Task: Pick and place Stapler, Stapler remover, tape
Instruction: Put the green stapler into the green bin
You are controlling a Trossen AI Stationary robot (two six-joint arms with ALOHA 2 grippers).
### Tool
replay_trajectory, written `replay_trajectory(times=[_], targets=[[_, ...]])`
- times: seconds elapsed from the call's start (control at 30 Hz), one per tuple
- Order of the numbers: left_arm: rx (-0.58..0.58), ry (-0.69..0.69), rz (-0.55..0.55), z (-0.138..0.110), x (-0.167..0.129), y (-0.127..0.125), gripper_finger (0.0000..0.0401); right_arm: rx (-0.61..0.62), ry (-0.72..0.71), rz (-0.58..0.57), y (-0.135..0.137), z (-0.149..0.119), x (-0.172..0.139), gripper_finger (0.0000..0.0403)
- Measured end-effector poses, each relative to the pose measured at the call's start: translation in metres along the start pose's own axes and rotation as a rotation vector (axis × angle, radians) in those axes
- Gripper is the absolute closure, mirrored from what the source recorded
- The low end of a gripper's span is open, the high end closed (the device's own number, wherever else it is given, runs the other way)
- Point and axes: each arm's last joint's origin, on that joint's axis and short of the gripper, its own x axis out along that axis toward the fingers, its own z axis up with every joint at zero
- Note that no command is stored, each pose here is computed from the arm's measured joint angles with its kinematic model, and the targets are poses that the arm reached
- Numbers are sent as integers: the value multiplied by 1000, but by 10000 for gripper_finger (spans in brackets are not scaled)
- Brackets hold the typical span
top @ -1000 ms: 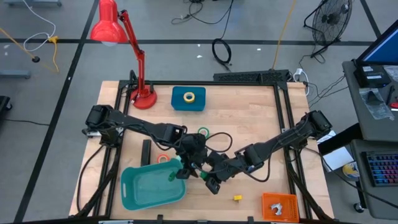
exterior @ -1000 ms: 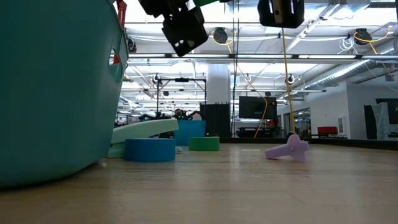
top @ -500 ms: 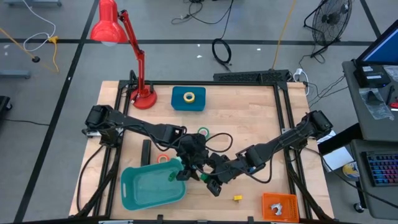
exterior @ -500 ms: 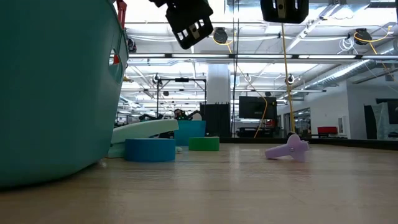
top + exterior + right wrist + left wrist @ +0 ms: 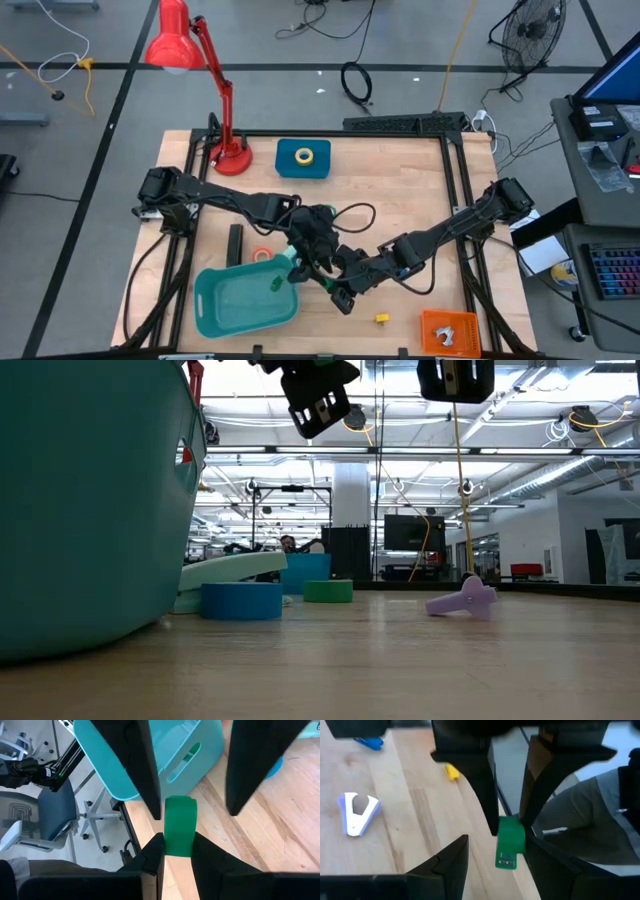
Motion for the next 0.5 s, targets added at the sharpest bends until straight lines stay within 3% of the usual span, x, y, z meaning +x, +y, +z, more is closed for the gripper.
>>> replay_trajectory(times=[0.5], targets=[[30,-26,-4,2,6,-10,206,-10,-2,-1,0,0,0,341]])
